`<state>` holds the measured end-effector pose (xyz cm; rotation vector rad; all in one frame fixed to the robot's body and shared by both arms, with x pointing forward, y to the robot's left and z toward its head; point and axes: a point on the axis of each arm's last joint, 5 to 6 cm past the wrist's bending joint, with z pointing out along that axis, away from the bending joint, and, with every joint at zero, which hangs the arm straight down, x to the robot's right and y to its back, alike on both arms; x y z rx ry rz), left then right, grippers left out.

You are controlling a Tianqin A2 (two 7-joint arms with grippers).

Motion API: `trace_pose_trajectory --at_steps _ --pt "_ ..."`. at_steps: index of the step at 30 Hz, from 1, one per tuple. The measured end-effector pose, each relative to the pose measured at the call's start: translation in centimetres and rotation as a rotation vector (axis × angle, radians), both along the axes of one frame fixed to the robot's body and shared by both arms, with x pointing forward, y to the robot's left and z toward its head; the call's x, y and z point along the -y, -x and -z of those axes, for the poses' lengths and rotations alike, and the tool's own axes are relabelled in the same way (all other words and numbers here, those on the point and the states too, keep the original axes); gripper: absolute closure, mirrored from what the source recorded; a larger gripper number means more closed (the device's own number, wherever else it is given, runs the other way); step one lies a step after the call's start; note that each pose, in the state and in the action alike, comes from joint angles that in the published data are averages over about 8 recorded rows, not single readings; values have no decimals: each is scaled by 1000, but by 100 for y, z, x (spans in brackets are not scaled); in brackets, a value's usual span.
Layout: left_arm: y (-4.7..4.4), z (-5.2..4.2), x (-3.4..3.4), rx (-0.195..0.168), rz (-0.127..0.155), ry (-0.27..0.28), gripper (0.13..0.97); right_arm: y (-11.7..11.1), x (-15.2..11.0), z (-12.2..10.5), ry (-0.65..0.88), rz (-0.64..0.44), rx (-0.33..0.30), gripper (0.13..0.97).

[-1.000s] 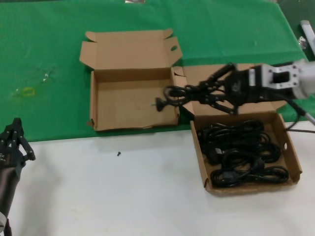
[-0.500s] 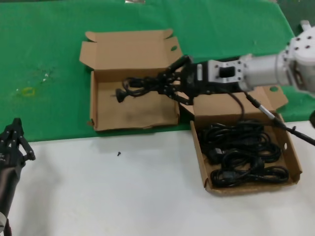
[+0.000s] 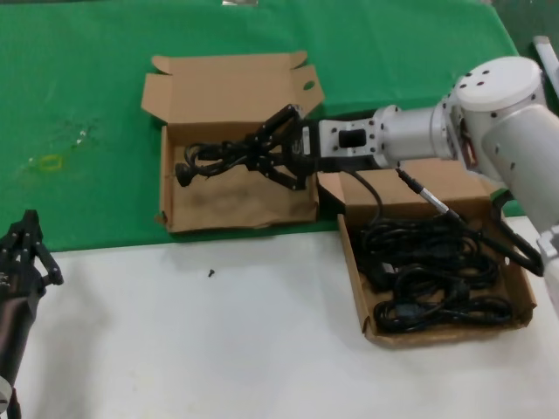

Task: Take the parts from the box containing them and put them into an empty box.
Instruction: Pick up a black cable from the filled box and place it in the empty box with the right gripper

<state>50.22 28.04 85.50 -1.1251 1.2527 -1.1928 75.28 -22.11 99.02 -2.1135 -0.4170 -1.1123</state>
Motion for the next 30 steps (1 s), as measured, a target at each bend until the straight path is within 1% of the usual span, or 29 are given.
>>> trace_pose_trajectory --at_steps 13,22,30 --pt "0 0 0 0 0 0 955 -49 -120 181 43 45 46 874" --pt "0 0 0 0 0 0 955 -43 -183 279 54 64 79 816" --pt "0 0 0 0 0 0 955 -36 -218 331 53 72 95 690"
